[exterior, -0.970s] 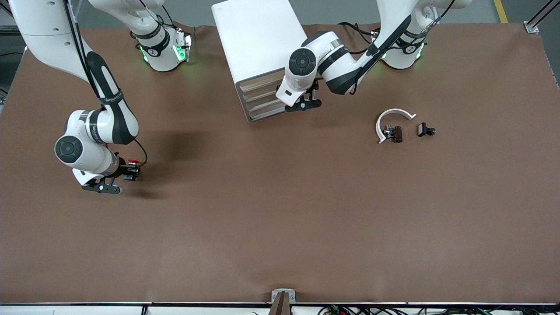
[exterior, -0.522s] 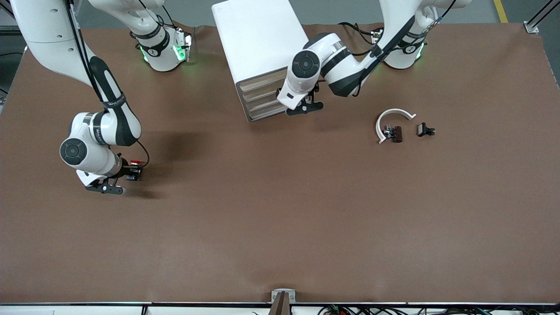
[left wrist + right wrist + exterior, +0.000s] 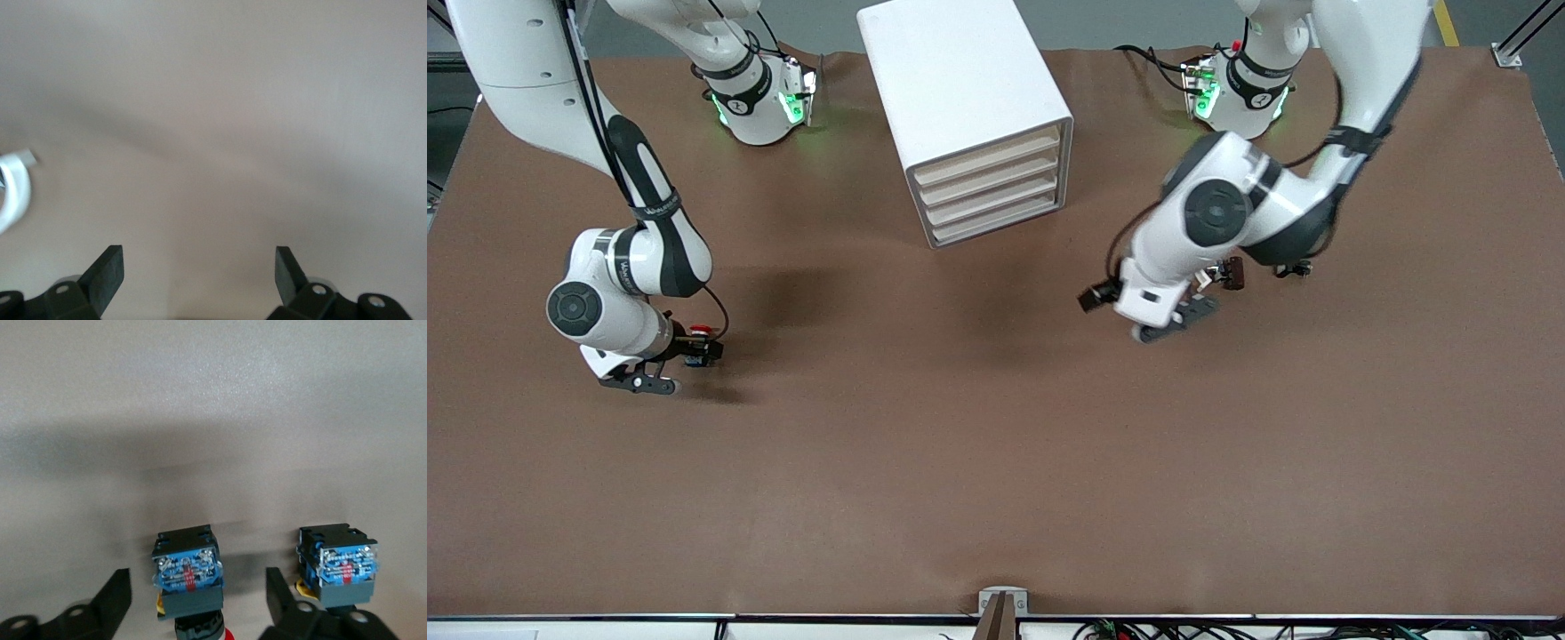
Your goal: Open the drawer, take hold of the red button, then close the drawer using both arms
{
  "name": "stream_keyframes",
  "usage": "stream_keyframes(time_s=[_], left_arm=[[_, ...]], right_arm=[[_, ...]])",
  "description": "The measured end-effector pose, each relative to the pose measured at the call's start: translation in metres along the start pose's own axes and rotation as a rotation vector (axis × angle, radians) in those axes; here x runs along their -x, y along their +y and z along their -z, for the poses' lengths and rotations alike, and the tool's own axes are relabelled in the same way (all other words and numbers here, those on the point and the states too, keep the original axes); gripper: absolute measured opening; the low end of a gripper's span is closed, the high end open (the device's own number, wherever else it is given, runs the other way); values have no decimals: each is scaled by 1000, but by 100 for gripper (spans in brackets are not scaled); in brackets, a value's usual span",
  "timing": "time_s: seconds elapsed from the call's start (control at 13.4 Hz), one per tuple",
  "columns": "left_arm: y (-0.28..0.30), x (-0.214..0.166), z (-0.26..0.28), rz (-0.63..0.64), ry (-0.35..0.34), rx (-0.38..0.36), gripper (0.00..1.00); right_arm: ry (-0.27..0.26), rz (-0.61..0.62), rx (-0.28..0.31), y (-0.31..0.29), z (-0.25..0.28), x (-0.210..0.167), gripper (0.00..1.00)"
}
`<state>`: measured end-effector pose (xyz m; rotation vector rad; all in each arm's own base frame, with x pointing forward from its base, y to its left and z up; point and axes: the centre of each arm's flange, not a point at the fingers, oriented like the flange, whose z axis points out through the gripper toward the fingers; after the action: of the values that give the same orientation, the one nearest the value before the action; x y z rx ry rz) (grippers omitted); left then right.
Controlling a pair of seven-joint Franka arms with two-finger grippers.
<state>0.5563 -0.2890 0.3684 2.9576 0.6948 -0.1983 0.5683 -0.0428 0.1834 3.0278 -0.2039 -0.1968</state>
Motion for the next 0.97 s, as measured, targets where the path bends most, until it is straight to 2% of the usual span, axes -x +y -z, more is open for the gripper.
stream_keyframes(time_s=[0.07,0.22,0.52,0.75,0.97], left_arm=[[-18,-31,17,8,23,18,100],[-67,-91,44,15,58,49,100],[-164,-174,92,-14,162,57,100],[-202,-199,140,-36,221,60,100],[-212,-194,191,-68,242,28,100]], right_arm=[[-10,-2,1,1,7,0,100],[-24,-7,0,1,33,2,100],[-27,3,-9,-5,113,18,100],[-19,4,-27,-10,179,42,100],[-10,-3,-48,-2,237,69,100]])
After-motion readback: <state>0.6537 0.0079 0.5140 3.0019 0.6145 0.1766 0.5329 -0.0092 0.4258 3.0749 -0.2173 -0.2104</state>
